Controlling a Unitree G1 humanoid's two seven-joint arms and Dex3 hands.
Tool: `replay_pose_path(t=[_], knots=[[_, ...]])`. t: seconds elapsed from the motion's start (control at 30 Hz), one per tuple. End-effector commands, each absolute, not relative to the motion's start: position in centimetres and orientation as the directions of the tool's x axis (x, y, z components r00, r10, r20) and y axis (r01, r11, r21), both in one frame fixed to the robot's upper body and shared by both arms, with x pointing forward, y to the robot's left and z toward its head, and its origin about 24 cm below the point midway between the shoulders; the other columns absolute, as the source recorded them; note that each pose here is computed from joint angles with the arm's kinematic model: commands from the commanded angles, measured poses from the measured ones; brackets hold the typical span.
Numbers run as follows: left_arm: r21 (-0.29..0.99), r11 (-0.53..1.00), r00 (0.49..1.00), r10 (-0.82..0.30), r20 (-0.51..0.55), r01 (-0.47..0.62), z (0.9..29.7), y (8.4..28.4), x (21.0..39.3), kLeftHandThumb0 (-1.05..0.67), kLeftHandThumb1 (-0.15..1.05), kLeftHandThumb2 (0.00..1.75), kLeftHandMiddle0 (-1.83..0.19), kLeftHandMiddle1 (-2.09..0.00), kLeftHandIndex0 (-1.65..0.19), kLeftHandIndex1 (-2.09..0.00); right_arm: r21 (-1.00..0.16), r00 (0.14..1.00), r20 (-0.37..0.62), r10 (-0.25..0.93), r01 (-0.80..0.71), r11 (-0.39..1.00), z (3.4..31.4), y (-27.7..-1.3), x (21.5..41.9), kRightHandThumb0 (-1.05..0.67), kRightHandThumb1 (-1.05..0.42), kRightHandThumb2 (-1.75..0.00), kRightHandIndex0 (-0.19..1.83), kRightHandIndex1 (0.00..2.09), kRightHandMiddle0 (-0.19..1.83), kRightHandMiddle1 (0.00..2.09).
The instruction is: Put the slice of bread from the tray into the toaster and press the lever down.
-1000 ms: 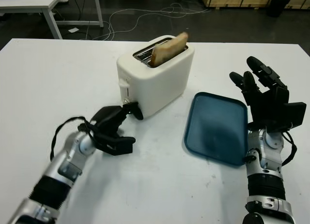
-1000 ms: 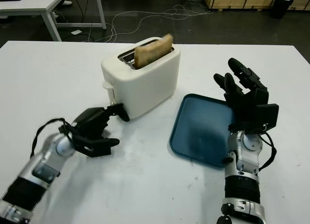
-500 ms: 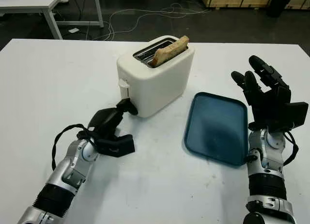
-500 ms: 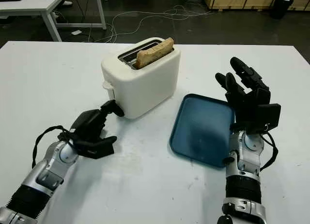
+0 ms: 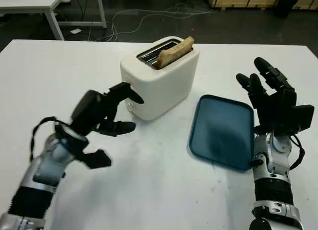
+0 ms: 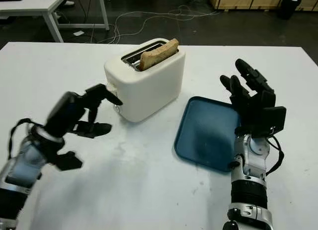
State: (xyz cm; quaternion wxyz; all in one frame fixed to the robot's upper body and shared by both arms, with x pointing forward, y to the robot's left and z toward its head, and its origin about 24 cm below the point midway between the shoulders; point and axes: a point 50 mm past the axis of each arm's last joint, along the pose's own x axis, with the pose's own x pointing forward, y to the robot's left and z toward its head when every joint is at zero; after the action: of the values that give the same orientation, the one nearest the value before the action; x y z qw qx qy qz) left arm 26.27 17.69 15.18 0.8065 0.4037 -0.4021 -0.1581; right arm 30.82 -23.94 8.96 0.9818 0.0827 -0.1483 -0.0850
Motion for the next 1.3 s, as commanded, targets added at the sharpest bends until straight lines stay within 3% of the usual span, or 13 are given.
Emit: replay_pose_path(t=[0.0, 0.07, 0.13, 0.23, 0.43, 0.67, 1.0, 1.27], knots=[[0.787, 0.601, 0.597, -0.583, 0.550, -0.139, 16.4, 18.2, 26.4, -0.96, 0.92, 0.72, -1.14, -1.67, -0.07, -1.30, 0.194, 0.936, 0.297, -0.189, 0.134, 0.972, 9.3, -23.8, 31.0, -0.29, -0.92, -0.32, 0.98, 0.00, 0.84, 0.01], [0.801, 0.573, 0.610, -0.576, 0.544, -0.173, 16.7, 18.6, 26.6, -0.95, 0.92, 0.72, -1.19, -1.61, -0.02, -1.32, 0.192, 0.937, 0.296, -0.186, 0.133, 0.972, 9.3, -23.7, 31.1, -0.29, -0.92, -0.33, 0.97, 0.00, 0.84, 0.01], [0.848, 0.483, 0.656, -0.571, 0.494, -0.218, 17.0, 19.0, 26.9, -0.93, 0.92, 0.68, -1.30, -1.66, 0.00, -1.26, 0.185, 0.937, 0.299, -0.183, 0.131, 0.974, 9.4, -23.7, 31.1, -0.29, -0.92, -0.33, 0.97, 0.00, 0.84, 0.01], [0.907, 0.325, 0.733, -0.542, 0.411, -0.268, 17.2, 19.6, 27.4, -0.93, 0.92, 0.83, -1.38, -1.74, 0.00, -1.06, 0.184, 0.937, 0.300, -0.181, 0.130, 0.974, 9.4, -23.7, 31.1, -0.30, -0.92, -0.33, 0.97, 0.00, 0.85, 0.01], [0.967, 0.170, 0.838, -0.485, 0.250, -0.190, 16.8, 19.8, 29.3, -0.87, 0.92, 0.84, -1.45, -1.73, 0.00, -1.09, 0.195, 0.937, 0.300, -0.180, 0.125, 0.973, 9.5, -23.6, 31.2, -0.29, -0.92, -0.33, 0.97, 0.00, 0.84, 0.01], [0.990, 0.117, 0.861, -0.491, 0.129, -0.082, 15.6, 19.1, 30.7, -0.83, 0.91, 0.71, -1.55, -1.58, 0.00, -1.26, 0.195, 0.936, 0.301, -0.183, 0.128, 0.972, 9.5, -23.6, 31.2, -0.29, -0.92, -0.32, 0.97, 0.00, 0.85, 0.01], [0.997, 0.075, 0.852, -0.520, 0.058, -0.022, 14.0, 18.3, 31.6, -0.87, 0.88, 0.69, -1.57, -1.47, 0.00, -1.31, 0.193, 0.934, 0.304, -0.185, 0.129, 0.973, 9.6, -23.6, 31.1, -0.31, -0.92, -0.30, 0.98, 0.01, 0.86, 0.01], [0.997, 0.072, 0.854, -0.518, 0.045, -0.009, 13.7, 18.3, 31.7, -0.86, 0.84, 0.80, -1.57, -1.47, 0.00, -1.30, 0.201, 0.933, 0.306, -0.189, 0.131, 0.971, 9.6, -23.7, 31.1, -0.31, -0.92, -0.31, 0.98, 0.01, 0.86, 0.00]])
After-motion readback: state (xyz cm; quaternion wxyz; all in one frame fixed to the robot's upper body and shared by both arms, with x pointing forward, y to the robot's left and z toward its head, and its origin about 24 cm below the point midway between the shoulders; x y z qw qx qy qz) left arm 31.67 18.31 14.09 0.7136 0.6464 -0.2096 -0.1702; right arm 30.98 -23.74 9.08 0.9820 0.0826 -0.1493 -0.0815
